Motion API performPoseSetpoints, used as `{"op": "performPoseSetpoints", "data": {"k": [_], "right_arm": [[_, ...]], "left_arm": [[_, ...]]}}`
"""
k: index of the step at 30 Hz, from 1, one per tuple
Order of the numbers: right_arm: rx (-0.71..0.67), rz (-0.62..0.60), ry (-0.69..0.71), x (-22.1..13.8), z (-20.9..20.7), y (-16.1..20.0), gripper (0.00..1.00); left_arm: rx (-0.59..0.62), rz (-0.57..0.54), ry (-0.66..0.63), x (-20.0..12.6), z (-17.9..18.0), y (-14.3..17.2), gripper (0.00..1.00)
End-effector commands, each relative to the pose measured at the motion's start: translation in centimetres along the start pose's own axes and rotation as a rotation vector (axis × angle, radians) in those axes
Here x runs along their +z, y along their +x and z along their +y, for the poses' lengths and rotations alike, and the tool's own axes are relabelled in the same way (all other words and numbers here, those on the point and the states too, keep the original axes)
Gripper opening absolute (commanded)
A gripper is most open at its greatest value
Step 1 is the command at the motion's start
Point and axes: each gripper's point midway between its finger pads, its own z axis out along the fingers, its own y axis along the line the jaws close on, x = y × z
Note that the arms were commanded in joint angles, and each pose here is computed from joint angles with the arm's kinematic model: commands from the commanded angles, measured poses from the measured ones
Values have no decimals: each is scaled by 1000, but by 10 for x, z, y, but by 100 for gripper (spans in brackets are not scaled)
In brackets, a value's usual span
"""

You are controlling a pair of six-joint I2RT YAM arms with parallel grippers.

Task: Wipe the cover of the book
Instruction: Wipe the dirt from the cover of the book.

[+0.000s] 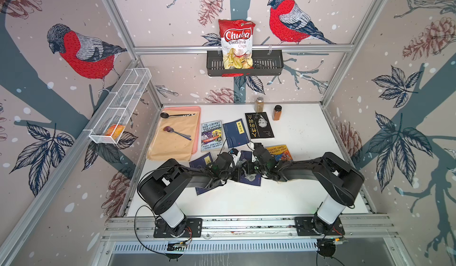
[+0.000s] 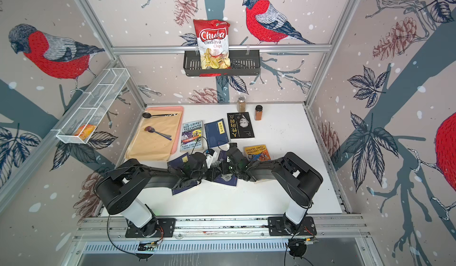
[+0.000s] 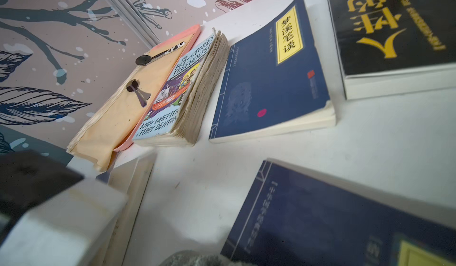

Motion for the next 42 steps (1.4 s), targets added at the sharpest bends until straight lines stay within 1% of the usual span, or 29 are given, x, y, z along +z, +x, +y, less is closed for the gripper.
{"op": "performPoseSetpoints", "data": {"k": [1, 3, 5, 7, 10, 15, 18, 21, 24, 27, 30, 32, 36, 38, 39, 41, 42], "right_arm": [[67, 183, 123, 0, -36, 54, 6], [96, 189, 156, 3, -54, 56, 5], [130, 172, 180, 5, -72, 49, 5], [158, 137, 205, 6, -88, 34, 5], [146, 88, 278, 8, -107, 6, 5], [114, 35, 270, 7, -101, -30, 5], [86, -12, 222, -5, -85, -45, 5], [62, -65, 168, -21, -70, -56, 6], [39, -98, 166, -33, -61, -63, 5], [22, -112, 152, -40, -53, -65, 6], [1, -121, 127, -42, -40, -67, 6], [-28, -122, 122, -39, -29, -68, 6], [-110, -109, 89, -30, 3, -69, 6], [-152, -106, 51, -25, 24, -70, 6], [-169, -101, 34, -23, 33, -69, 6], [-199, -101, -13, -19, 53, -71, 6], [-208, -102, -37, -17, 62, -73, 6]], "left_arm": [[-54, 171, -175, -4, 42, 49, 0], [-55, 173, -177, -4, 43, 50, 0], [-55, 171, -179, -5, 43, 50, 0], [-56, 166, -179, -7, 43, 50, 0], [-58, 165, -182, -8, 43, 51, 0], [-60, 171, -176, -6, 43, 52, 0], [-52, 156, -174, -7, 39, 46, 0], [-37, 136, -174, -10, 31, 30, 0], [-7, 106, -168, -13, 19, 8, 0], [27, 57, -169, -23, 5, -21, 0], [29, -9, -208, -42, 4, -50, 0], [-12, -45, -264, -61, 19, -58, 0], [-125, -98, -378, -99, 60, -47, 0], [-184, -146, -460, -125, 77, -42, 0], [-211, -172, -510, -138, 86, -40, 0], [-267, -265, -612, -166, 101, -38, 0], [-279, -306, -617, -173, 102, -39, 0]]}}
